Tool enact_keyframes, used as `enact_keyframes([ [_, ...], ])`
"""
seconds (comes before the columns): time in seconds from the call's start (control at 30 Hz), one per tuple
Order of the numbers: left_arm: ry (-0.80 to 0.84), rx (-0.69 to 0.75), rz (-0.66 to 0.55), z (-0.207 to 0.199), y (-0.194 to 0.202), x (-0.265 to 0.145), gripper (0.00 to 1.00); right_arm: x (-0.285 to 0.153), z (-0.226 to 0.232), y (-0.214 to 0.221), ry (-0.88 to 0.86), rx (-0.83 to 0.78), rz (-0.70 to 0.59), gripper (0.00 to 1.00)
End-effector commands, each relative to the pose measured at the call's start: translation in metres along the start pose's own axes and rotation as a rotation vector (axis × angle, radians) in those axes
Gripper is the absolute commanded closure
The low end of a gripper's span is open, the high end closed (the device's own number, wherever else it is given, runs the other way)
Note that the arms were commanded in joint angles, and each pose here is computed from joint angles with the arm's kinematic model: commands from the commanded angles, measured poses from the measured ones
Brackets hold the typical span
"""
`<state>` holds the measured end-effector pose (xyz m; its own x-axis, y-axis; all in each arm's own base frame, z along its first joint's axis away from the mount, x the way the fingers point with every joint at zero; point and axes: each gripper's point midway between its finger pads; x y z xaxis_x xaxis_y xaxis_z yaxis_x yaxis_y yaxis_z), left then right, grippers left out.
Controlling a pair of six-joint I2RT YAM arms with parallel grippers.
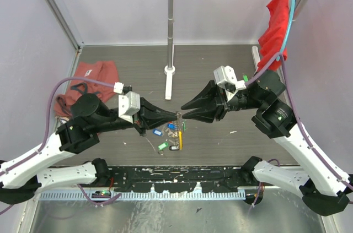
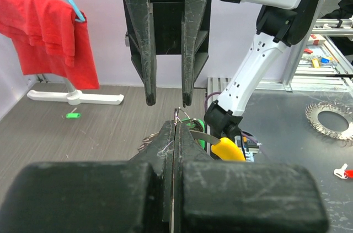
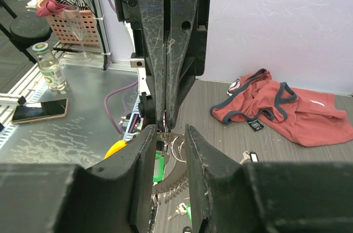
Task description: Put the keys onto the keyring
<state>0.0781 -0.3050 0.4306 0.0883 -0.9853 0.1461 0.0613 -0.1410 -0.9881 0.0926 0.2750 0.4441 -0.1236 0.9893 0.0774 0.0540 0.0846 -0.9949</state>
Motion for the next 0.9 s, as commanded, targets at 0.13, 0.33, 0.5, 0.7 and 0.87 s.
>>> enact_keyframes([
  [0.13, 0.017, 0.022, -0.099, -0.0041, -0.0329, -0.0007, 1.00, -0.0005, 0.0097, -0.0055, -0.042, -0.011, -0.025, 0.67],
  [0.33, 0.014, 0.021, -0.115, -0.0035, -0.0360, 0.0001, 1.00, 0.0008, 0.0096, -0.0035, -0.053, -0.003, -0.021, 0.67],
  [0.5, 0.022, 0.016, -0.112, -0.0040, -0.0348, 0.0030, 1.00, 0.0015, 0.0104, -0.0045, -0.061, -0.002, -0.031, 0.68],
  [0.7, 0.029, 0.015, -0.110, -0.0041, -0.0344, 0.0062, 1.00, 0.0023, 0.0105, -0.0054, -0.066, 0.001, -0.037, 0.71],
  [0.87, 0.030, 0.015, -0.111, -0.0038, -0.0337, 0.0074, 1.00, 0.0029, 0.0107, -0.0038, -0.072, 0.006, -0.034, 0.88],
])
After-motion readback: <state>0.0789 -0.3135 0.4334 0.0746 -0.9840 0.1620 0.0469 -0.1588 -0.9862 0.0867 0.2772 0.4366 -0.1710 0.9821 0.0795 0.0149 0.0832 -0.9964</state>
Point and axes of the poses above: each gripper's point midway between its finger pads, its own x axis out along the fingers, its own z axis along the line the jaws close on, y = z × x
